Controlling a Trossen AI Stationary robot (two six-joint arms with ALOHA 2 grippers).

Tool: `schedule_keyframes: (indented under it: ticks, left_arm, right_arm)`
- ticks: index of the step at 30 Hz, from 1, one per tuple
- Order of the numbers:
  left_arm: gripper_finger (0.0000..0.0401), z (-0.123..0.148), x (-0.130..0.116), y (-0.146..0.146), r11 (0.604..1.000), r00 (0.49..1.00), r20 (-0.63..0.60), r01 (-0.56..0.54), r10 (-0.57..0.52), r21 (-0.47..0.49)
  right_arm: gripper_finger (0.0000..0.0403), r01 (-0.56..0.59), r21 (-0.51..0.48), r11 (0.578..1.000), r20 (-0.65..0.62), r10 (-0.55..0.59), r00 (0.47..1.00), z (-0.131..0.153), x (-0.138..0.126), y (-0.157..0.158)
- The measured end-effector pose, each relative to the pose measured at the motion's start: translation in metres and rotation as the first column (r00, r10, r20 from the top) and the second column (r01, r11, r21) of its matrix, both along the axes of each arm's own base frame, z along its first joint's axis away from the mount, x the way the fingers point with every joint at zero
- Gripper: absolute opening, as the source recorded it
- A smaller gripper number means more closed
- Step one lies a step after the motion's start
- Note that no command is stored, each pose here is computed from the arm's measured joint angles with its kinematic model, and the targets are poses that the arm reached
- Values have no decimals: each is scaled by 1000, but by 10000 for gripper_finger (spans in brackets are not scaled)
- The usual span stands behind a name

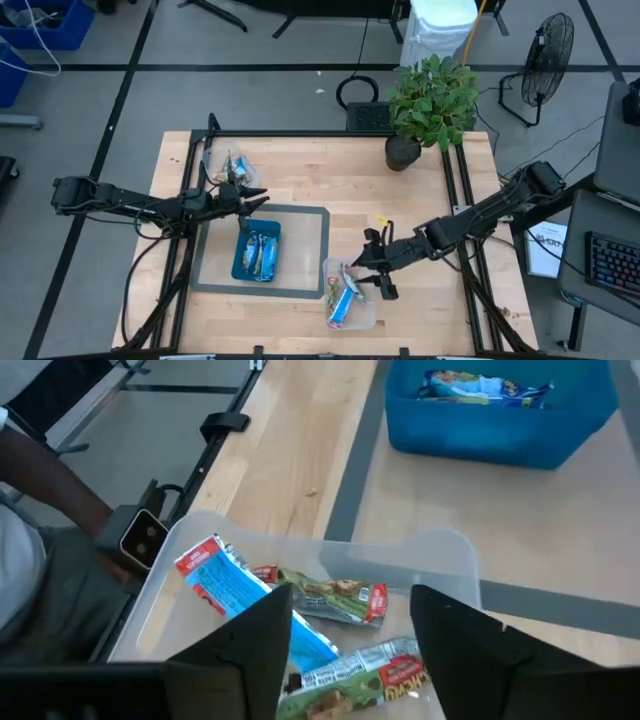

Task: Pick and place Granola Bars by type
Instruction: Return to Home Position

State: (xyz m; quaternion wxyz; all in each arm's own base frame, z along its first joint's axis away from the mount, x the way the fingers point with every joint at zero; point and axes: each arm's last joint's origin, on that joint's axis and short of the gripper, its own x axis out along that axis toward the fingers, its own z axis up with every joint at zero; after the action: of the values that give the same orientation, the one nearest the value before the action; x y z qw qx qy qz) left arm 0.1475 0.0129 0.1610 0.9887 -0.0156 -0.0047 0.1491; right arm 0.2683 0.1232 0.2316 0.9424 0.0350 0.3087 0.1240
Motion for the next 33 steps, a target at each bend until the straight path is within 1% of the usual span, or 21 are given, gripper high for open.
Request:
schedule_keyframes:
  ticks: [3,7,11,14,15,17,20,25,26,27,28,29,30,31,33]
  left_arm:
    - [113,0,0,0,1000,1000,0,0,0,0]
    - [113,0,0,0,1000,1000,0,0,0,0]
    - [113,0,0,0,1000,1000,0,0,0,0]
    - [113,0,0,0,1000,1000,1,0,0,0]
    - [113,0,0,0,1000,1000,0,0,0,0]
    - [113,0,0,0,1000,1000,1,0,0,0]
    - [113,0,0,0,1000,1000,0,0,0,0]
    - [113,0,0,0,1000,1000,1,0,0,0]
    - [113,0,0,0,1000,1000,0,0,0,0]
    - [113,0,0,0,1000,1000,1,0,0,0]
    - [113,0,0,0,1000,1000,1,0,0,0]
    - [113,0,0,0,1000,1000,1,0,0,0]
    - [113,0,0,0,1000,1000,1,0,0,0]
    - [113,0,0,0,1000,1000,1,0,0,0]
    - [113,1,0,0,1000,1000,4,0,0,0]
  right_arm:
    - [205,-1,-5,1000,-8,1,1000,9,-10,-4]
    - [207,18,-17,1000,43,-18,999,13,-26,-11]
    - [204,108,-64,992,86,-102,991,4,-48,-26]
    - [202,177,-111,978,106,-166,980,-10,-68,-38]
    - [202,207,-116,971,132,-191,973,-16,-74,-42]
    - [203,273,-107,956,199,-248,948,-27,-85,-49]
    - [205,352,-52,935,307,-320,896,-47,-103,-61]
    - [204,391,62,918,494,-369,787,-70,-128,-80]
    - [202,398,81,914,522,-379,764,-72,-131,-84]
    - [202,409,97,908,546,-392,740,-69,-132,-86]
    - [202,411,139,901,582,-410,702,-63,-133,-88]
    - [202,422,152,894,594,-424,684,-61,-134,-91]
    - [202,438,148,887,593,-434,679,-61,-134,-94]
    - [203,445,133,885,583,-433,687,-62,-134,-96]
    - [204,439,111,892,583,-416,698,-63,-133,-99]
